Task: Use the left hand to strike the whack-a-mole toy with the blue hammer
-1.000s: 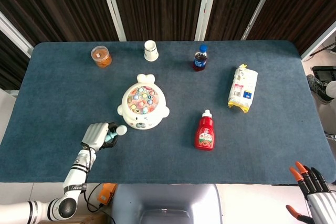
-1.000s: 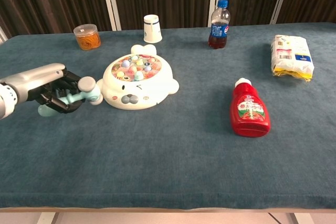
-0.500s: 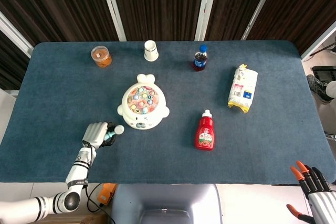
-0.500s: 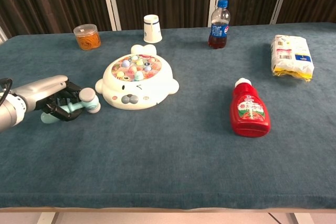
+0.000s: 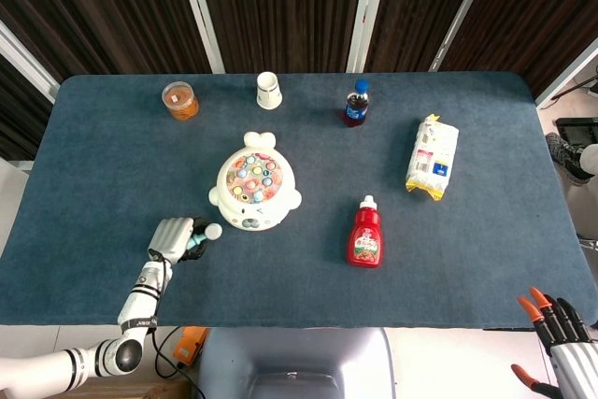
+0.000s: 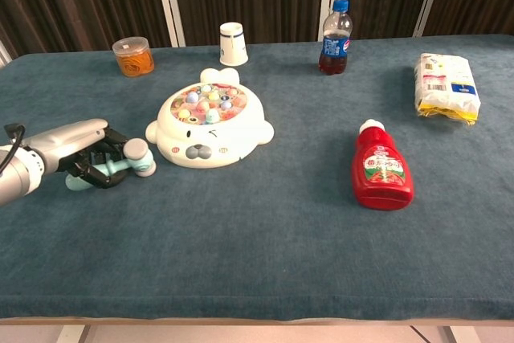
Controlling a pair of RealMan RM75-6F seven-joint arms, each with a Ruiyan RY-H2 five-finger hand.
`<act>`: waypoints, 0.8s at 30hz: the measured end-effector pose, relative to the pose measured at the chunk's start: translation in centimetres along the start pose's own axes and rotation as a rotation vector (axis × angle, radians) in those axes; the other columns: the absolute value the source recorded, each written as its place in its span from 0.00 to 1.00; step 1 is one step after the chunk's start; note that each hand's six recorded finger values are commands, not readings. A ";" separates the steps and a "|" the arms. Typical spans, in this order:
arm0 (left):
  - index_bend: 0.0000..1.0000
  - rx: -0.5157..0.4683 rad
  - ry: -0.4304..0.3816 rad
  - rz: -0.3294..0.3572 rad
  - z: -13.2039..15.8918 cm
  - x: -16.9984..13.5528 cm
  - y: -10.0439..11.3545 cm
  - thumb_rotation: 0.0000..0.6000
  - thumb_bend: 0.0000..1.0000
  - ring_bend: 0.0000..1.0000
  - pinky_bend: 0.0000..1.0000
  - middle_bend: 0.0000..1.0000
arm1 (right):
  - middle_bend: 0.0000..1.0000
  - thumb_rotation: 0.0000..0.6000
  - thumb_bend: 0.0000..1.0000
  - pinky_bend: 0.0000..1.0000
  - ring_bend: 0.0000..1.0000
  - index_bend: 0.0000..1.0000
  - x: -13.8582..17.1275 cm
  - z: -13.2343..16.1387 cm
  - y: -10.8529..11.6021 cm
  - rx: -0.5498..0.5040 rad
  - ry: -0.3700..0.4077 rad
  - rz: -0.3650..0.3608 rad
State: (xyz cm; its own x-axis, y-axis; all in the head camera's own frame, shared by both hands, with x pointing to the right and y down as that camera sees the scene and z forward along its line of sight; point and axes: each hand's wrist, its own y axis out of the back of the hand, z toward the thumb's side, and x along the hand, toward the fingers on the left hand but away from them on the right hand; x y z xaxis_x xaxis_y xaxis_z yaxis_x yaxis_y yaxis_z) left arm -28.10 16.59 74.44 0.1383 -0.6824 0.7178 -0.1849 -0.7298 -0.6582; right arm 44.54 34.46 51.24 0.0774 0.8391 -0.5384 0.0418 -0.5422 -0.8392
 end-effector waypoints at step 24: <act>0.18 -0.014 0.002 0.019 -0.5 0.0 0.2 1.00 0.45 0.06 0.20 0.11 | 0.03 1.00 0.17 0.00 0.00 0.00 0.0 0.1 0.0 -0.001 0.004 -0.001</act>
State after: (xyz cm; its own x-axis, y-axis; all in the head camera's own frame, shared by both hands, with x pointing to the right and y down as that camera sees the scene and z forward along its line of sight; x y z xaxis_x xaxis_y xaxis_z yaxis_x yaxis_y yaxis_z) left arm -28.59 16.46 74.38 0.1331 -0.6957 0.7059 -0.2008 -0.7164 -0.6682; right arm 44.49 34.45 51.20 0.0814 0.8397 -0.5369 0.0431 -0.5411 -0.8398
